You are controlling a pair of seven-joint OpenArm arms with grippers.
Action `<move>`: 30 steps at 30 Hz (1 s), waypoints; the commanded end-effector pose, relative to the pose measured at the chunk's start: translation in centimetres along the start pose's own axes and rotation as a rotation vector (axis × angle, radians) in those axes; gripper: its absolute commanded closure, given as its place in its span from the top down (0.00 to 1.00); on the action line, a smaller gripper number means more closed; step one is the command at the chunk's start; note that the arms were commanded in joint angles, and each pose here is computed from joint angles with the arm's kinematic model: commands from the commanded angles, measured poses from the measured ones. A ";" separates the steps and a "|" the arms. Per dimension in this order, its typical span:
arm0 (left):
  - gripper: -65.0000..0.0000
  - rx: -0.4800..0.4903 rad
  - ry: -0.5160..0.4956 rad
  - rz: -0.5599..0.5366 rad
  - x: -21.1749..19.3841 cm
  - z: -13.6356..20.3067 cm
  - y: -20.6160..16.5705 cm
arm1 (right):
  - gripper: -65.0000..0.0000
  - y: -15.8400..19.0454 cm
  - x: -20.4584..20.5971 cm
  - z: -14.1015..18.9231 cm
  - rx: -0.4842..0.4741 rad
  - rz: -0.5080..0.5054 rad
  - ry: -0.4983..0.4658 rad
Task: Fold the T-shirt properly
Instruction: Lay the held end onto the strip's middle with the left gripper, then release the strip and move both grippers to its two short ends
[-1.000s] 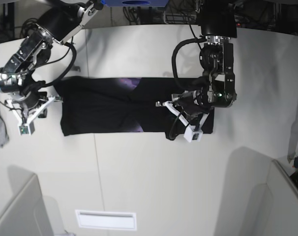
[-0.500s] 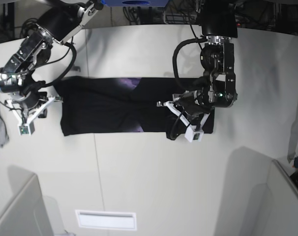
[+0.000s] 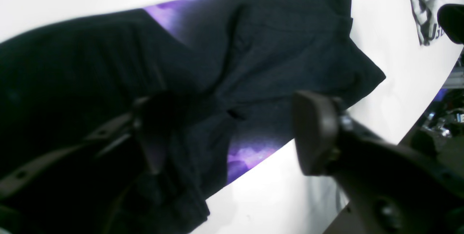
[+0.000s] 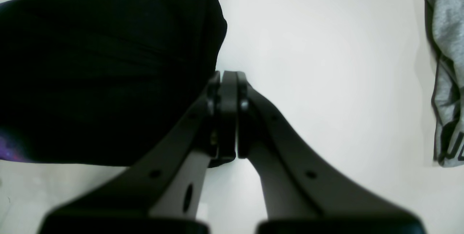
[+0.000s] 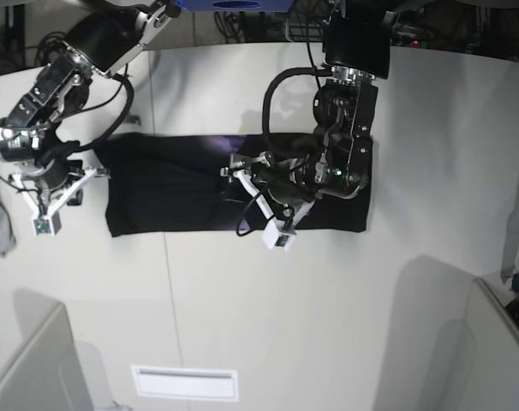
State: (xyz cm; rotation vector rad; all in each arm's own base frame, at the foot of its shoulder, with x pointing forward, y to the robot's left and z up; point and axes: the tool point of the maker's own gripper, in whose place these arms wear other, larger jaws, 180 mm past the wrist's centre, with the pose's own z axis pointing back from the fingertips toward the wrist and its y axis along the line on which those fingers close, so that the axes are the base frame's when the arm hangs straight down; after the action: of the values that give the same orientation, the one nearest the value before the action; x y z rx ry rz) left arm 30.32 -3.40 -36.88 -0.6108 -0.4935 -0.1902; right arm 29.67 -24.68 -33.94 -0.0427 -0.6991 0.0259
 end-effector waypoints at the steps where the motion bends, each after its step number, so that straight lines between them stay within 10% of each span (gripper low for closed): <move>1: 0.82 -0.015 -0.042 -0.017 1.5 0.4 -0.6 | 0.00 -0.2 1.5 0.4 -0.004 0.005 -0.054; 9: 0.80 0.131 -0.245 0.020 3.6 7.8 4.5 | 0.00 -0.5 1.6 0.4 -0.010 0.011 -0.051; 12: 0.38 0.332 -0.312 0.104 2.0 13.9 11.7 | 0.00 -0.4 0.7 -0.1 0.003 0.006 0.001; 14: 0.00 0.460 -0.336 0.166 0.9 17.5 16.3 | 0.33 0.0 0.6 -0.9 0.030 -0.008 0.057; 18: 0.00 0.666 -0.328 0.302 -3.1 23.9 24.0 | 0.81 1.0 -0.9 -3.5 0.140 -0.050 0.159; 30: 0.00 0.669 -0.250 0.243 -7.4 22.3 27.4 | 0.77 4.1 -3.5 -7.3 0.452 -0.238 0.205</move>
State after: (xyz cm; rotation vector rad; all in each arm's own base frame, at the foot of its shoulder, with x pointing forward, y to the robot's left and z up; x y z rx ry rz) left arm 22.79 31.62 -39.94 -0.0390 -0.6197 0.2970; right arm 31.12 -20.73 -42.61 0.4711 -0.4639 -0.0603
